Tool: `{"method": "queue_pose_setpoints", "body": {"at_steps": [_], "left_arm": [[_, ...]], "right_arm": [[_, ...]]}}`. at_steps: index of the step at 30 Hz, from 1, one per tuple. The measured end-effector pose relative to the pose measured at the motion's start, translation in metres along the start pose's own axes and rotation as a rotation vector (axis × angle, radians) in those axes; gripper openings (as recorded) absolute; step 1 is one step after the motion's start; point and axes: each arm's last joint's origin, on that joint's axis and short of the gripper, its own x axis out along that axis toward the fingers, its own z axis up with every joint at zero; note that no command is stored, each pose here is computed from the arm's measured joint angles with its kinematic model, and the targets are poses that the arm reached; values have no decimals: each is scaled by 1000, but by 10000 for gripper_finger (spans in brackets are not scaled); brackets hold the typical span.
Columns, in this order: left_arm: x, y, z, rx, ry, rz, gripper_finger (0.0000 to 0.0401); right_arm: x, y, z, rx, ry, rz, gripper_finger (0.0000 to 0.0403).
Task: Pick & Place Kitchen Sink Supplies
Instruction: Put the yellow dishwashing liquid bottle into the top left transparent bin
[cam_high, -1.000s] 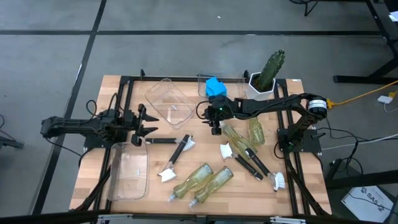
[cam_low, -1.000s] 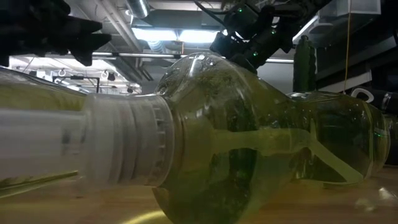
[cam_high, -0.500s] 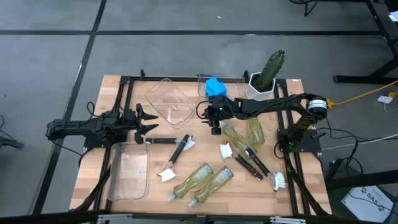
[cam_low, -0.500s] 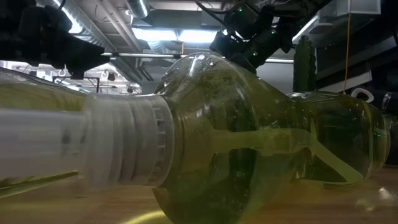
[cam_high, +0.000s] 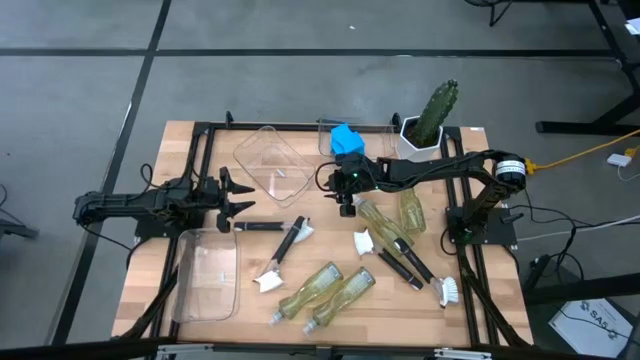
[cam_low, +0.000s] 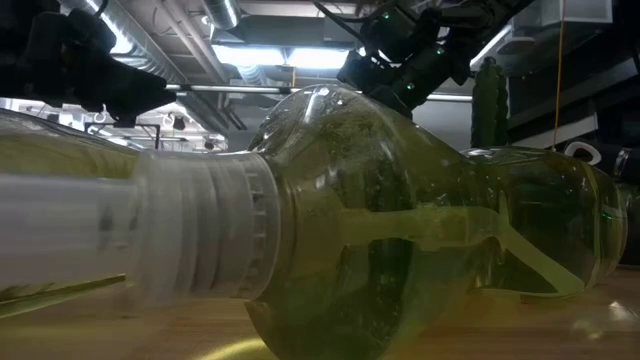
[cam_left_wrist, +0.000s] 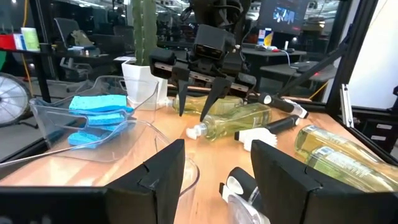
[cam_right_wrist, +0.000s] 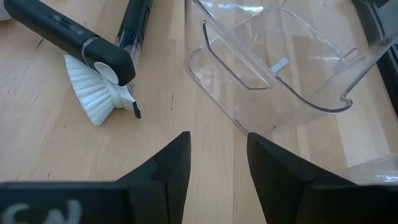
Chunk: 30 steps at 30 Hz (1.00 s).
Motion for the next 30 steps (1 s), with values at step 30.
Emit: {"method": "queue_pose_setpoints", "body": {"at_steps": [30], "left_arm": [[0, 0, 0, -8, 0, -2, 180]], "right_arm": [[-4, 74, 16, -259, -68, 289, 159]]}}
